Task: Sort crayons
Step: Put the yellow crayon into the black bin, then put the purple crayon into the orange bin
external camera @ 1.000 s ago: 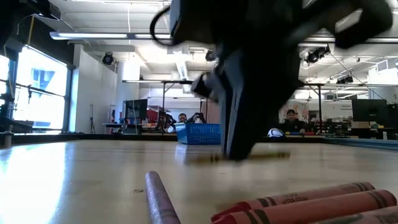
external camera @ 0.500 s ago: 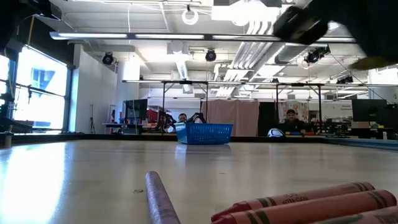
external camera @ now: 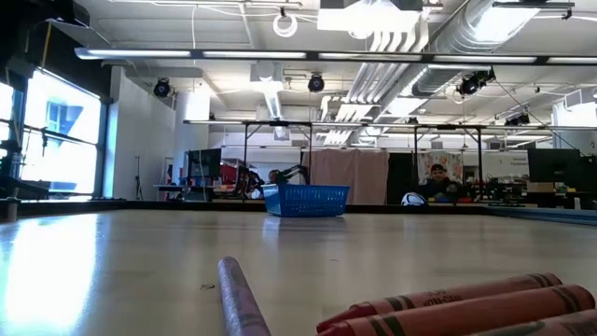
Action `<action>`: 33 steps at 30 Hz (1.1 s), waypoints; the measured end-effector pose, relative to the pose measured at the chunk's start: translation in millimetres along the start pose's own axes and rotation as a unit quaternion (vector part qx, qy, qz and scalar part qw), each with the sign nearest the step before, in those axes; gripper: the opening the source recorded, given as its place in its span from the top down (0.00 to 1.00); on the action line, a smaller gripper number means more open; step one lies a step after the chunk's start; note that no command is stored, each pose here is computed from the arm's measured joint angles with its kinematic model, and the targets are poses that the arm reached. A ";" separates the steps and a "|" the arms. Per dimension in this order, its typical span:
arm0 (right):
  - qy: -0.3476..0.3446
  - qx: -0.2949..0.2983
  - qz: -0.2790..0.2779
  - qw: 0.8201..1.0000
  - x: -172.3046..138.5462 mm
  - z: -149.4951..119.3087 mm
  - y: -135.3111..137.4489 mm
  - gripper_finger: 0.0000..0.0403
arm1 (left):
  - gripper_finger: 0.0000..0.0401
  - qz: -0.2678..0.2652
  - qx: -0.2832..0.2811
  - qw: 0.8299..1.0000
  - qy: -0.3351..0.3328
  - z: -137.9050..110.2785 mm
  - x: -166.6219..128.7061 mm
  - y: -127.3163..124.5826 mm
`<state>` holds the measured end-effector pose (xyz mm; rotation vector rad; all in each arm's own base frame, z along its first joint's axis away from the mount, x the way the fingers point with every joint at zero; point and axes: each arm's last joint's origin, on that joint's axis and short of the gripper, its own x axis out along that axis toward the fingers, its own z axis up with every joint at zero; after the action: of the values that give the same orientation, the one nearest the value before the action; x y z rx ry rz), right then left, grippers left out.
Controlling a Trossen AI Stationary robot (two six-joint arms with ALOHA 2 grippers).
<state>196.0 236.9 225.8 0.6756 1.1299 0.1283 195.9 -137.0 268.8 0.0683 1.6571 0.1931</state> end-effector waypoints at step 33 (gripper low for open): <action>-0.016 0.164 -0.035 0.986 -6.7 -2.8 -6.6 0.76 | 0.83 0.021 -0.004 1.000 -0.015 18.5 2.2 23.4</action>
<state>189.0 230.0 226.7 0.9247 1.1533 -0.1325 212.4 -112.1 268.9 0.1002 1.6254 0.2301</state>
